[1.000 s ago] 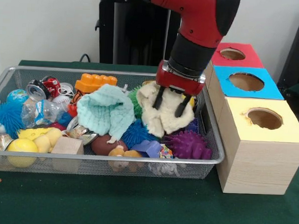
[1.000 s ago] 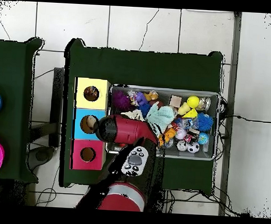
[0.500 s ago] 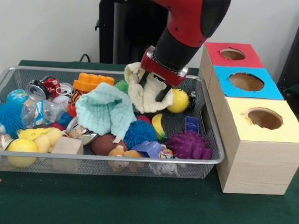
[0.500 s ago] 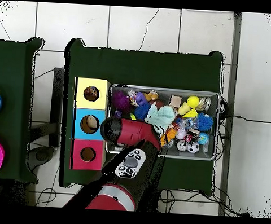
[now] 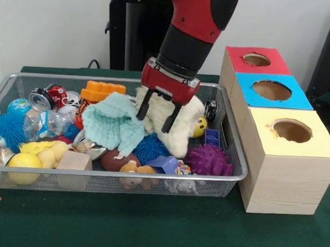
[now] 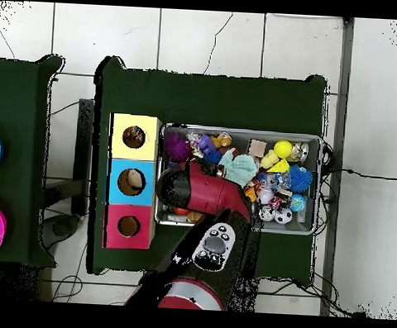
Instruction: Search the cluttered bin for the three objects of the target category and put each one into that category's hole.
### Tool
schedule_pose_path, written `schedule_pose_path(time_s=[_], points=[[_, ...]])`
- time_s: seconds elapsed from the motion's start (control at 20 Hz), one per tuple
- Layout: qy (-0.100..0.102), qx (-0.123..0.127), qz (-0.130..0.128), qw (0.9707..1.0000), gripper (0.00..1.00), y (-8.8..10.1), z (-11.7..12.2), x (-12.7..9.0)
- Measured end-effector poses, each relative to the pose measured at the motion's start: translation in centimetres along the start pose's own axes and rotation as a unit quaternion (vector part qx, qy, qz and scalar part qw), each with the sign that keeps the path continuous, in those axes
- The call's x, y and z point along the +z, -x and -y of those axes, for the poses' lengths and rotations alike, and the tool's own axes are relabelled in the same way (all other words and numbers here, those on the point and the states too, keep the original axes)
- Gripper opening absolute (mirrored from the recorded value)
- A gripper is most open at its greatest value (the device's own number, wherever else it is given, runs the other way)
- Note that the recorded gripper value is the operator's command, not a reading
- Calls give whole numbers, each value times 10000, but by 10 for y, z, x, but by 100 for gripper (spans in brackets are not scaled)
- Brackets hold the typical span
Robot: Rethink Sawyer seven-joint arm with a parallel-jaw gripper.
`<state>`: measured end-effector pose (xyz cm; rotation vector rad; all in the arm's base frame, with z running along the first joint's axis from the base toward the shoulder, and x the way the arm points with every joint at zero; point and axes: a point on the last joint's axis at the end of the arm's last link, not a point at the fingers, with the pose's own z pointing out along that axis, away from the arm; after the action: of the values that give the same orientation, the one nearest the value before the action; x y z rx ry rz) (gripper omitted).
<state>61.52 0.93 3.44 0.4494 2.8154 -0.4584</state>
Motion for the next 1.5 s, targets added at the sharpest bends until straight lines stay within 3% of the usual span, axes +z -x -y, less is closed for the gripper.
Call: schedule_pose_path(time_s=[0.3,0.65,1.05,1.3,1.5], points=[[134,146,347,9992,100,31,3,-37],[349,334,445,9978,100,52,5,-57],[837,527,192,9949,100,59,2,-29],[1122,397,-19,9929,100,47,-14,-7],[1245,235,-93,9919,100,37,-30,-1]])
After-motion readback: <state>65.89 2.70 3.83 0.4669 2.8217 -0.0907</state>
